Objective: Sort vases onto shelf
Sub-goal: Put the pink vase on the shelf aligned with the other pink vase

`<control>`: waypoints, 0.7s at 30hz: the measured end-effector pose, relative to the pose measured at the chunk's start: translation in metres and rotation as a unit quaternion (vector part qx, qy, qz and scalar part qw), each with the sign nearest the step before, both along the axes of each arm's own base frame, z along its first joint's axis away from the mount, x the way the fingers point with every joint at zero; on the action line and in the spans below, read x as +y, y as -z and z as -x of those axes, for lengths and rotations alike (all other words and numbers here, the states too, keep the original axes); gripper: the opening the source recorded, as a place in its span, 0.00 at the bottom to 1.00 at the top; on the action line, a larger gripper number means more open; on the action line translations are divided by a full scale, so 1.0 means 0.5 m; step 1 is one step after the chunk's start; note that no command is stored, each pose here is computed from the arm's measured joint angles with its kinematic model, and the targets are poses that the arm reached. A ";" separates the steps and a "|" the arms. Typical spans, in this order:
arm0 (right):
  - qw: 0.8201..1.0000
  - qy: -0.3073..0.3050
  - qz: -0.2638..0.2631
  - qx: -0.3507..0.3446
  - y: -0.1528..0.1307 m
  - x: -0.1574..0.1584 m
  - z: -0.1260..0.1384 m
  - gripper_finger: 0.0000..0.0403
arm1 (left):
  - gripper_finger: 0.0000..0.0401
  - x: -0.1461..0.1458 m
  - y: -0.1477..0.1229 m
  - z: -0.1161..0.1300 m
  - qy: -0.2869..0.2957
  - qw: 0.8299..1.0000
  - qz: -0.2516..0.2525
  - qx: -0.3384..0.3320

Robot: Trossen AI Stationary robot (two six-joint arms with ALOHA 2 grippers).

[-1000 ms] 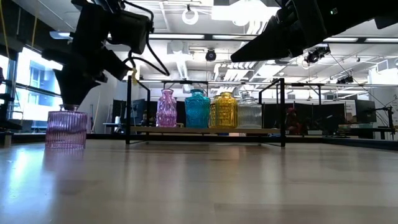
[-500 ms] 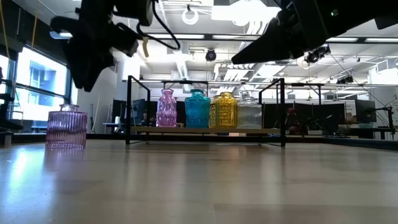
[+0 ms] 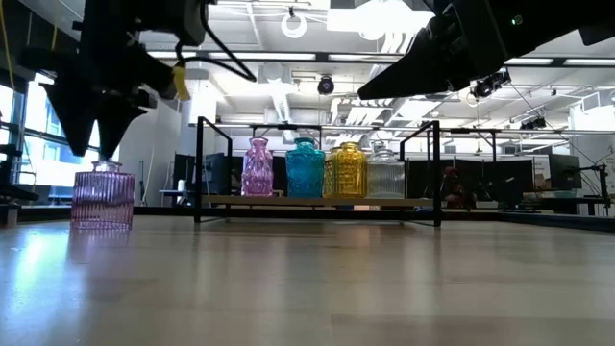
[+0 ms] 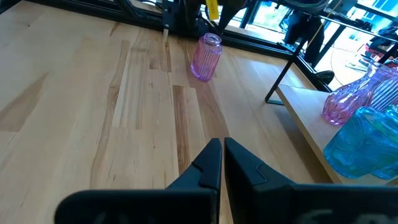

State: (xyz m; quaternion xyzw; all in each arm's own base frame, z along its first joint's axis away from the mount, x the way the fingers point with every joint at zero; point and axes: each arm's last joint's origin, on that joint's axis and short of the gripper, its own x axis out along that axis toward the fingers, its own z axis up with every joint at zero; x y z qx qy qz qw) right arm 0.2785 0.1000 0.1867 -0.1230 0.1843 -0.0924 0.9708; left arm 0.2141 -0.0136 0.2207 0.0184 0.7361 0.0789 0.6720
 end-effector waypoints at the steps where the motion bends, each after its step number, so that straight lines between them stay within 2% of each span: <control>1: 1.000 0.000 0.000 0.000 0.000 0.000 0.000 0.00 | 0.65 0.001 0.004 0.002 0.000 1.000 -0.001 0.004; 14: 1.000 0.000 0.001 0.001 0.001 0.000 0.000 0.00 | 0.64 0.030 0.019 -0.007 -0.014 1.000 -0.010 -0.024; 21: 1.000 0.000 0.001 0.002 0.001 0.000 0.000 0.00 | 0.57 0.040 0.025 -0.001 -0.020 1.000 -0.014 -0.017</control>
